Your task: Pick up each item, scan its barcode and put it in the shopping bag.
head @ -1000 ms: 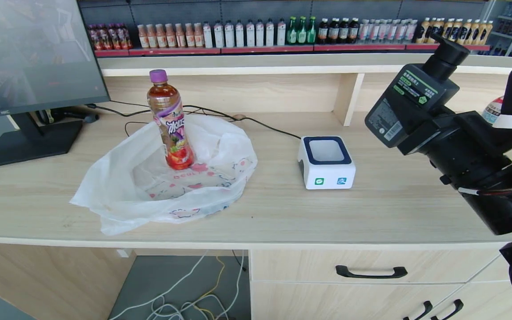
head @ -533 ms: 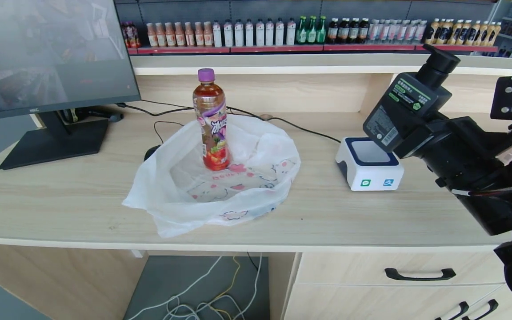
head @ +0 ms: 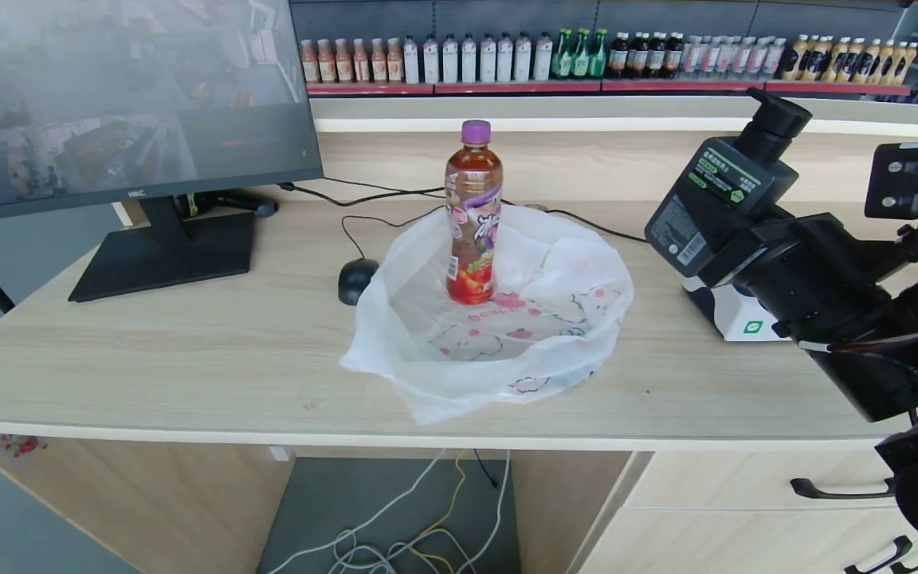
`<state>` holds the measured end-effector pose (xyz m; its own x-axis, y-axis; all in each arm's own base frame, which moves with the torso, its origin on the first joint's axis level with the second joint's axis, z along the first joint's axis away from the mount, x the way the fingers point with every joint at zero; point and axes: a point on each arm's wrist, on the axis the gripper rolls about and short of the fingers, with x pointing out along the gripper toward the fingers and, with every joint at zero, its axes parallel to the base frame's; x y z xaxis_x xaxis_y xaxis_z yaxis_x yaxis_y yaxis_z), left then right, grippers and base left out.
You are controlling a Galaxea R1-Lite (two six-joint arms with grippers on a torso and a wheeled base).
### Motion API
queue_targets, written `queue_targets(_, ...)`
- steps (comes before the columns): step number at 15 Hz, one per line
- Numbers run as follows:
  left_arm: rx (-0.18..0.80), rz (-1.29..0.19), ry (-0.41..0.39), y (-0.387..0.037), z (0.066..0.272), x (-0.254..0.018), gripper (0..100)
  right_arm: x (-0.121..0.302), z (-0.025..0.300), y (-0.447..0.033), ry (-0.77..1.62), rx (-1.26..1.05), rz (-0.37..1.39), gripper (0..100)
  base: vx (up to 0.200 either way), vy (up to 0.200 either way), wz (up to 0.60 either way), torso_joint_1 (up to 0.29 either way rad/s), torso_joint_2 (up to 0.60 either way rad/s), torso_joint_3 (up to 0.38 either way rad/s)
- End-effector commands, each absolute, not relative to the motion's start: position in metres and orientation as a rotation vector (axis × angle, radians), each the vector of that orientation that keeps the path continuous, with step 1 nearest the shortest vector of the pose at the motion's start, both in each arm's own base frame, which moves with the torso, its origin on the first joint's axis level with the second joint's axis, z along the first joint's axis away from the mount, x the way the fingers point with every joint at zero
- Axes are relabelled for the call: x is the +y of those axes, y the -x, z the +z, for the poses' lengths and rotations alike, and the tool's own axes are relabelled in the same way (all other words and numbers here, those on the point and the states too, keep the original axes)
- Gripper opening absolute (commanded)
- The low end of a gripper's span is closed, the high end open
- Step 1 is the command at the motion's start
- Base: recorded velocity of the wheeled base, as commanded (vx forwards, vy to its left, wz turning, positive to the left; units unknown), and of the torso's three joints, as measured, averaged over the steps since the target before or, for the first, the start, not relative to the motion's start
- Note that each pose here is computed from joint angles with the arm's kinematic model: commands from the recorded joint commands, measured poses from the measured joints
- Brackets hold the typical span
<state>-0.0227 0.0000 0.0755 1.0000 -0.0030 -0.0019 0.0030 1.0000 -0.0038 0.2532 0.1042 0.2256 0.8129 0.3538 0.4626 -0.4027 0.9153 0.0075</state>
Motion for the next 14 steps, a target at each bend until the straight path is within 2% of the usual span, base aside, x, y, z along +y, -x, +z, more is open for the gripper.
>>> queue_targets(1,0.002,-0.003,0.005,0.023,0.076,0.0,100,0.105,0.222,-0.255,-0.105,-0.461,0.406,0,0.0,0.2,0.0,0.002,0.0,0.007)
queue_targets(4,0.002,-0.002,0.003,0.023,0.076,0.0,100,0.107,0.218,-0.256,-0.08,-0.447,0.416,0,0.0,0.0,0.0,0.0,0.0,0.0)
queue_targets(7,0.002,-0.003,0.003,0.023,0.076,0.0,100,0.112,0.22,-0.269,0.026,-0.495,0.515,0,0.0,0.0,0.0,0.0,0.0,0.0)
queue_targets(11,0.002,-0.003,0.003,0.023,0.076,0.0,100,0.146,0.186,-0.29,0.052,-0.409,0.609,0,0.0,0.0,0.0,0.0,0.0,0.0)
queue_targets(14,0.002,-0.003,0.003,0.023,0.076,0.0,100,0.155,0.17,-0.316,0.031,-0.376,0.605,0,0.0,0.0,0.0,0.0,0.0,0.0)
